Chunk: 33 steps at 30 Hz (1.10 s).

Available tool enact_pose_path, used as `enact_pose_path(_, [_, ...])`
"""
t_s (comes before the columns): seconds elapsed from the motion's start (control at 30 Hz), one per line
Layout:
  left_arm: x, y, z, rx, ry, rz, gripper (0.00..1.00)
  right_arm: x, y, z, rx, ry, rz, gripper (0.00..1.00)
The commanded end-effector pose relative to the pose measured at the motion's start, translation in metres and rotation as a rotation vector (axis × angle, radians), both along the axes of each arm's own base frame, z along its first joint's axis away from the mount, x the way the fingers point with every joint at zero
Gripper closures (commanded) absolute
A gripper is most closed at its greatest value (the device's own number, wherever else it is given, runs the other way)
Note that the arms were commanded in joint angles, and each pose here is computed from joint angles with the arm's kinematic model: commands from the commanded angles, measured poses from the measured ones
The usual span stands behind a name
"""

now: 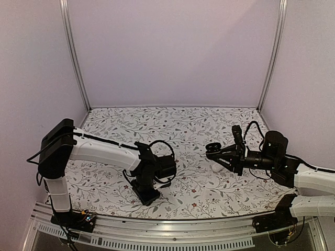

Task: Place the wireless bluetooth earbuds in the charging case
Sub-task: Pick up the right earbud from the corner of the board.

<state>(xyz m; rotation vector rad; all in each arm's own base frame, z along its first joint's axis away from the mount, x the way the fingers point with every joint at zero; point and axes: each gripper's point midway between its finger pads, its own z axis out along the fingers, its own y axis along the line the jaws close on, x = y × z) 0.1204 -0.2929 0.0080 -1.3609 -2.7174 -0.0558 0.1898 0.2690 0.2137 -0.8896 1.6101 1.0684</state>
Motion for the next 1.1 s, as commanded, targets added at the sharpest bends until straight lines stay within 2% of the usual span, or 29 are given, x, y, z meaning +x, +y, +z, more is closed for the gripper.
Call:
enact_pose_path(0.0, [-0.003, 0.0, -0.008, 0.044, 0.018, -0.029, 0.6, 0.001, -0.002, 0.002, 0.006, -0.019, -0.003, 1.0])
enact_pose_path(0.33, [-0.003, -0.011, -0.012, 0.035, 0.043, -0.05, 0.7, 0.002, -0.001, 0.0, 0.001, -0.018, -0.002, 1.0])
enact_pose_path(0.6, [-0.002, -0.013, -0.014, 0.051, 0.047, -0.072, 0.73, 0.001, -0.002, 0.0, 0.002, -0.017, -0.003, 1.0])
enact_pose_path(0.8, [0.001, -0.013, -0.012, 0.05, 0.033, -0.07, 0.83, 0.001, -0.002, 0.0, 0.001, -0.018, -0.003, 1.0])
enact_pose_path(1.07, [0.027, -0.031, 0.016, -0.093, -0.057, -0.001, 0.86, 0.001, -0.001, 0.003, 0.006, -0.021, 0.003, 1.0])
